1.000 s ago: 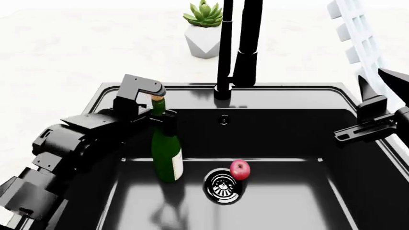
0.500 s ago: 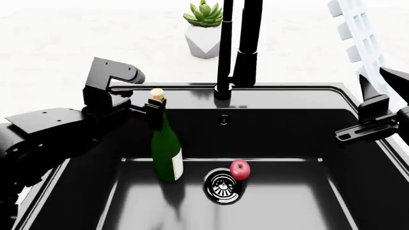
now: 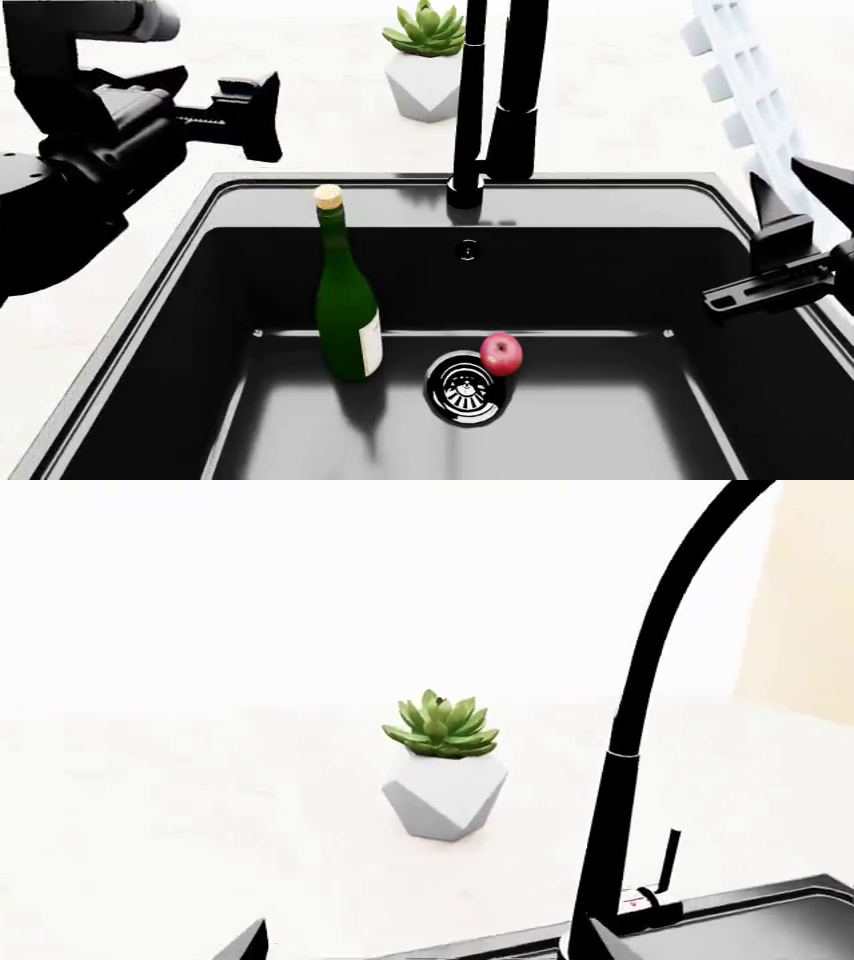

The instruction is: Pick the ice cube tray and bottle and place them in the sink. Then turn on the water.

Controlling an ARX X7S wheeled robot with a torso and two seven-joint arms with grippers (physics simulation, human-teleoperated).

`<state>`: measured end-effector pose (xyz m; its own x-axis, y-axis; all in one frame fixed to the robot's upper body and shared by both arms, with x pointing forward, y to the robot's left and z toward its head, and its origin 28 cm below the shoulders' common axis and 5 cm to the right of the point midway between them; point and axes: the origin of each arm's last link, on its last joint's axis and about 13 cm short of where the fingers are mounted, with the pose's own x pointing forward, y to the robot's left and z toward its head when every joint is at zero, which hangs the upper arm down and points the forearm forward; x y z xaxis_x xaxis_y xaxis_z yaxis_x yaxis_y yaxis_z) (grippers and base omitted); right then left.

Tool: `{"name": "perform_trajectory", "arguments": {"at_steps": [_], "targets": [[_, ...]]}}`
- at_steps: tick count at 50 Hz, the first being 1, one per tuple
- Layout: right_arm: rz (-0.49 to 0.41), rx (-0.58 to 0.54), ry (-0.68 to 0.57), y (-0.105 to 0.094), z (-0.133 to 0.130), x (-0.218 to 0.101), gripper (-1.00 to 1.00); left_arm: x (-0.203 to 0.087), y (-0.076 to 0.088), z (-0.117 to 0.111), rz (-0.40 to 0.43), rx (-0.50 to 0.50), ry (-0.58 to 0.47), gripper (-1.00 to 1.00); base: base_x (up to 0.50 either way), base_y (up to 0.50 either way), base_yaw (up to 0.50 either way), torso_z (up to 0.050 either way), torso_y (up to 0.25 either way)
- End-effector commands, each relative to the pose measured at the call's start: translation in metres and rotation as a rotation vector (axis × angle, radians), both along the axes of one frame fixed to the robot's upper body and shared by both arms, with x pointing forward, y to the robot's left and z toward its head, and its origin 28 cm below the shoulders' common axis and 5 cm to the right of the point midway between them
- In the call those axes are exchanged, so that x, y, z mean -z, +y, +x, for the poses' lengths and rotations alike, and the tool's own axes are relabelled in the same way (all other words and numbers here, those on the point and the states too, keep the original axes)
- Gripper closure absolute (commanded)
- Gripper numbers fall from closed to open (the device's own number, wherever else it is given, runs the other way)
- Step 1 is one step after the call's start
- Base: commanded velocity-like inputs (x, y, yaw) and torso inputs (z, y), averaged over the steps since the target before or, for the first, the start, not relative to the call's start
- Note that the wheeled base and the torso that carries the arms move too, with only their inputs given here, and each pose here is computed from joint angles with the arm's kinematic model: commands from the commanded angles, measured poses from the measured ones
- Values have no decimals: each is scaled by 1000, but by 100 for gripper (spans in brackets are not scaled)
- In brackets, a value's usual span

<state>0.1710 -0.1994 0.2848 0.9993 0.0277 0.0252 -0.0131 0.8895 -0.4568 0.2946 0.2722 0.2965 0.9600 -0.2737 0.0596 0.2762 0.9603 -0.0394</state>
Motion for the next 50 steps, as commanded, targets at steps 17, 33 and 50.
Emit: {"name": "perform_trajectory", "arguments": {"at_steps": [17, 33, 50], "targets": [[-115, -112, 158, -6, -19, -3, 100, -19, 13, 7, -56, -198, -127, -100, 0, 0, 0, 0, 0], [-272, -289, 434, -11, -31, 2, 100, -16, 12, 5, -62, -188, -128, -100, 0, 0, 0, 0, 0], [-347, -407, 565, -2, -13, 19, 100, -14, 11, 5, -57, -181, -134, -100, 0, 0, 0, 0, 0]]}}
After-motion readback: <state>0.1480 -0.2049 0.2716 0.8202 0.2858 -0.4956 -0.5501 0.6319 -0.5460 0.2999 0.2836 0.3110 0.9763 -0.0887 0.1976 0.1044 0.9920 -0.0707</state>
